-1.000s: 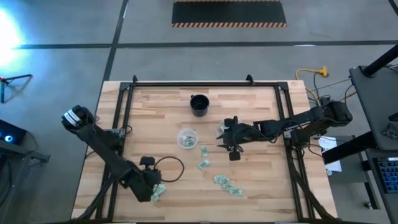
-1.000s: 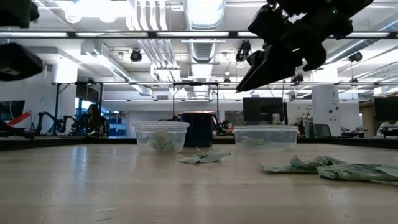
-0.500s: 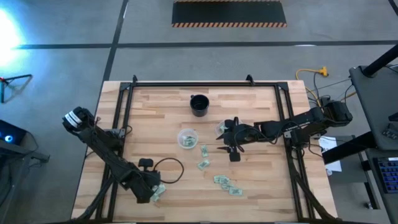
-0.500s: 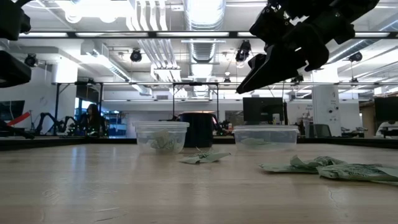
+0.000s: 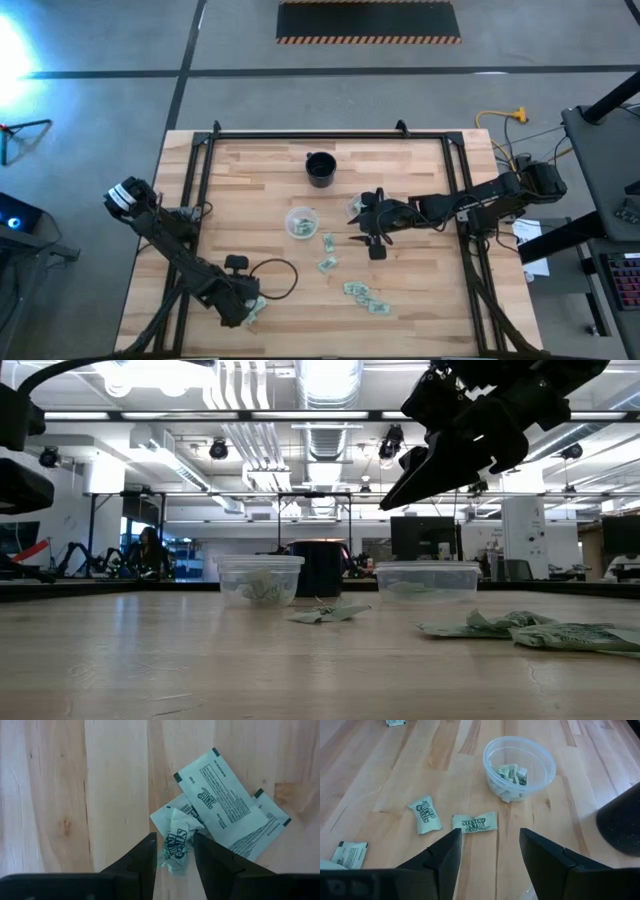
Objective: Pick and place Stevia / Truvia into bins
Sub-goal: Put the green stevia packet into the left transparent container
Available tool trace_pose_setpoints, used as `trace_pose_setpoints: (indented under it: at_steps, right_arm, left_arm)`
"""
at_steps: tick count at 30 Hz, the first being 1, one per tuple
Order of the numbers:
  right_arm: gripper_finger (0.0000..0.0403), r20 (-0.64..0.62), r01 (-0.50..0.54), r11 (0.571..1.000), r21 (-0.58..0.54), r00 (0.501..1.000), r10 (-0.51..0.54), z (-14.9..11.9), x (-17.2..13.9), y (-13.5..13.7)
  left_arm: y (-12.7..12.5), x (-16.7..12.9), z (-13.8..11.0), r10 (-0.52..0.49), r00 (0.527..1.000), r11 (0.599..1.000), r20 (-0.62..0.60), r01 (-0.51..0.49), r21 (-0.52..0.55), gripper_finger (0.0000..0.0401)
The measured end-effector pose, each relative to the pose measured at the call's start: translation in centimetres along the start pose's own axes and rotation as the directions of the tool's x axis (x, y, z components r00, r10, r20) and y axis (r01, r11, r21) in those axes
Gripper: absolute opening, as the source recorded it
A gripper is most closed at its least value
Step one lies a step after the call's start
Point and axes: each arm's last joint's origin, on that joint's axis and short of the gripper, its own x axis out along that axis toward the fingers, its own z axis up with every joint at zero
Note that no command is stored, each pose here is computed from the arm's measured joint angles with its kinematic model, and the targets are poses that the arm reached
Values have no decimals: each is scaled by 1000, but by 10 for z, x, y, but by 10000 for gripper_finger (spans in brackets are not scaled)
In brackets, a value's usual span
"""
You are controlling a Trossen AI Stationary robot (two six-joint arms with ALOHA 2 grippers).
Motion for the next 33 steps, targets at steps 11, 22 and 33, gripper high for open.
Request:
trace_pose_setpoints:
  at_steps: [11, 22, 33]
  right_arm:
    - [192, 0, 2, 1000, 6, 1000, -2, 0, 0, 0]
    - [192, 0, 2, 1000, 6, 1000, -2, 0, 0, 0]
    - [192, -1, 1, 1000, 6, 1000, -1, 0, 0, 0]
  left_arm:
    - [1, 3, -1, 11, 1000, 1000, -6, -11, 4, 82]
    - [3, 3, 0, 27, 1000, 1000, 6, -27, -1, 43]
    - [4, -6, 2, 56, 998, 998, -19, -56, 3, 1]
